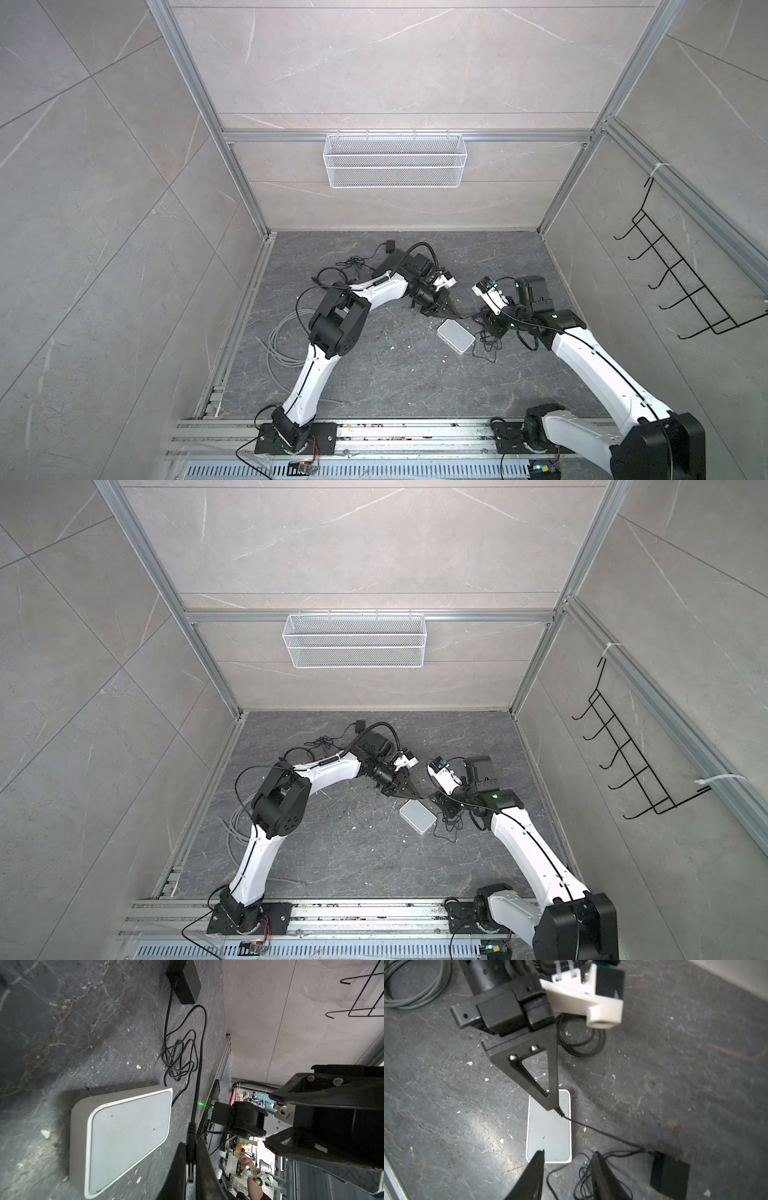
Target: Insert the plug into the switch port
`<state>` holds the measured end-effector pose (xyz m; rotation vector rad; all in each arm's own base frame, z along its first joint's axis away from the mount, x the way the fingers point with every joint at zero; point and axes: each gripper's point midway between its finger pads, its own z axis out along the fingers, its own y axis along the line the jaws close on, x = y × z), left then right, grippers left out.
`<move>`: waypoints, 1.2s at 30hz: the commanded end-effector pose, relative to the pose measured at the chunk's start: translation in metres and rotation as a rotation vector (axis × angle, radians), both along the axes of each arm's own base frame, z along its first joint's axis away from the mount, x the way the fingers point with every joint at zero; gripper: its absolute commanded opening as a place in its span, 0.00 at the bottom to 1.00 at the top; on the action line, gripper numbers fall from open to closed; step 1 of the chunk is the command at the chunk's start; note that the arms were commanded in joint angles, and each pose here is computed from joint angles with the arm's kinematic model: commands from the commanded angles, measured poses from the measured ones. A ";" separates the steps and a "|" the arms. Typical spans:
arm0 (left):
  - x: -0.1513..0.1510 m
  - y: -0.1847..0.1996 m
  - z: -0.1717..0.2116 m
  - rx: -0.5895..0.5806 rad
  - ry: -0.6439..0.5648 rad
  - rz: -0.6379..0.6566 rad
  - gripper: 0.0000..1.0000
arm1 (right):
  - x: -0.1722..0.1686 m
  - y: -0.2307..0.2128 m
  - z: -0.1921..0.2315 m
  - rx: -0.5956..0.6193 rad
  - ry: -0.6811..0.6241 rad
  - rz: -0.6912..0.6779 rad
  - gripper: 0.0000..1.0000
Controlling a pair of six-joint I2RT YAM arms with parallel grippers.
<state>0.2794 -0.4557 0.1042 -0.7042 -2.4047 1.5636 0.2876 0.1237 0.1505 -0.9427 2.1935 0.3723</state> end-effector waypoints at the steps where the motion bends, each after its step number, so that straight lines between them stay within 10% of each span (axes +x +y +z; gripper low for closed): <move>1: -0.002 -0.003 0.024 -0.060 -0.024 -0.033 0.05 | 0.008 0.020 -0.003 -0.019 -0.110 0.187 0.40; 29: -0.009 0.000 0.042 -0.100 -0.013 -0.041 0.05 | 0.013 0.031 -0.058 -0.153 -0.073 0.325 0.36; 36: -0.010 0.001 0.043 -0.103 -0.010 -0.043 0.05 | 0.019 0.034 -0.056 -0.148 -0.093 0.318 0.23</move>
